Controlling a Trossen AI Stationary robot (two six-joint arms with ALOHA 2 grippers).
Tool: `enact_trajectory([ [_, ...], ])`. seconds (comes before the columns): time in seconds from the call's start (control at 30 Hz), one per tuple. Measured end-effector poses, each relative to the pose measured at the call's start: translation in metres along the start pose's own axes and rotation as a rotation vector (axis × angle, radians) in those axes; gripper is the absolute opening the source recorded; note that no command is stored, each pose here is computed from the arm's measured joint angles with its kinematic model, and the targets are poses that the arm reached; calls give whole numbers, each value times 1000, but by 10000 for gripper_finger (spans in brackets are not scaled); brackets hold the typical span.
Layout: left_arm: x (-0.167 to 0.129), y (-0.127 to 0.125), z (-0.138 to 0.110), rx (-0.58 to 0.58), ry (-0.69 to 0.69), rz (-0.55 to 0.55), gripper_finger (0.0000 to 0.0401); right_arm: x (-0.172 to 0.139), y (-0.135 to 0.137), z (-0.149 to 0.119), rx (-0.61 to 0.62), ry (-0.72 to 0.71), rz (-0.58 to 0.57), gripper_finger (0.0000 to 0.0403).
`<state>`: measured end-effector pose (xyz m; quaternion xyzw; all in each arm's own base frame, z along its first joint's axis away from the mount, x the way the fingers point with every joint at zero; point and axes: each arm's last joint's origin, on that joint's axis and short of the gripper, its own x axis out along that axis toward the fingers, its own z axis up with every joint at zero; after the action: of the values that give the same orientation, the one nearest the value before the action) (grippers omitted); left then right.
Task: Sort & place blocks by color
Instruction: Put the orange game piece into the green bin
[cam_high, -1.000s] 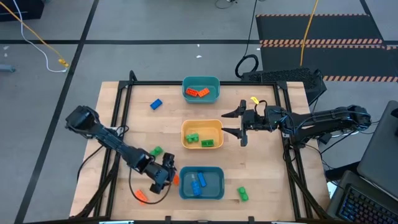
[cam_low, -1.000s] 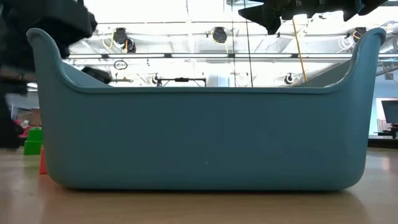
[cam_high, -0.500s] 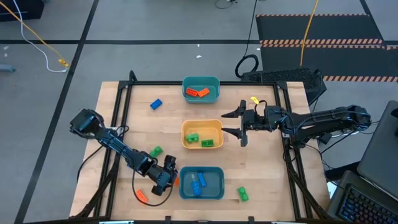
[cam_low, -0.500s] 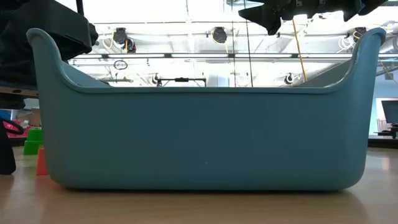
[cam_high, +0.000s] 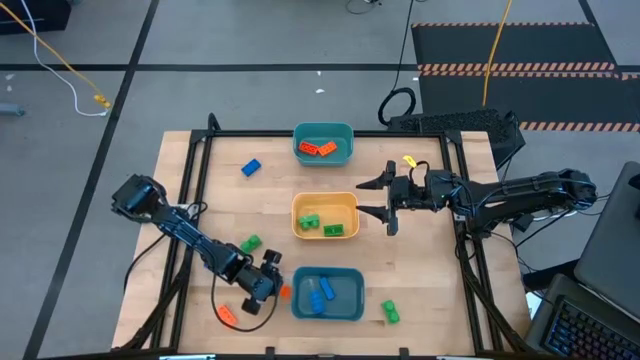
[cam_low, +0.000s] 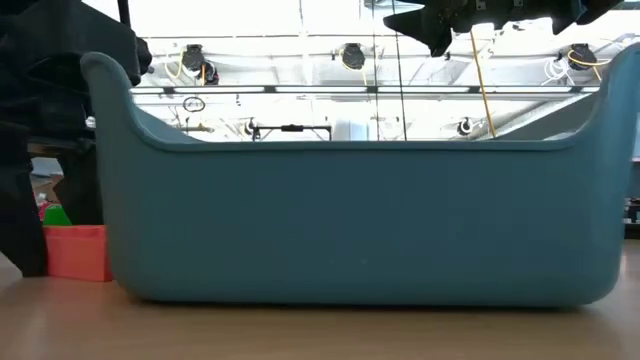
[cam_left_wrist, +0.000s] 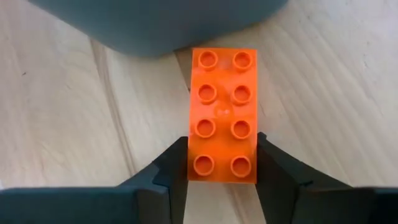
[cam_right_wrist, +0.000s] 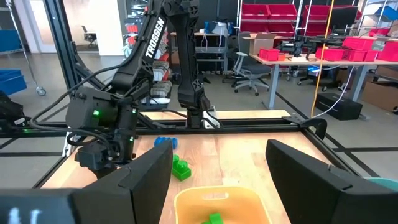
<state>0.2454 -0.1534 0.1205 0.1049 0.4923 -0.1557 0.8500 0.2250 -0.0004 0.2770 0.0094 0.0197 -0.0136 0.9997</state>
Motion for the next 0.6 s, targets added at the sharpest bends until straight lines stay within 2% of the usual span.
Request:
enact_trajectory([
  [0.23, -1, 1, -8, -24, 90, -41, 140, 0, 0, 0, 7, 0, 0, 251],
  [0.43, -23, 4, -16, -63, 184, -36, 140, 0, 0, 0, 7, 2, 0, 251],
  [0.5, -39, 9, -23, -76, 230, 20, 140, 0, 0, 0, 7, 1, 0, 251],
  [0.6, -67, 21, -25, -114, 200, 166, 140, 0, 0, 0, 7, 2, 0, 251],
])
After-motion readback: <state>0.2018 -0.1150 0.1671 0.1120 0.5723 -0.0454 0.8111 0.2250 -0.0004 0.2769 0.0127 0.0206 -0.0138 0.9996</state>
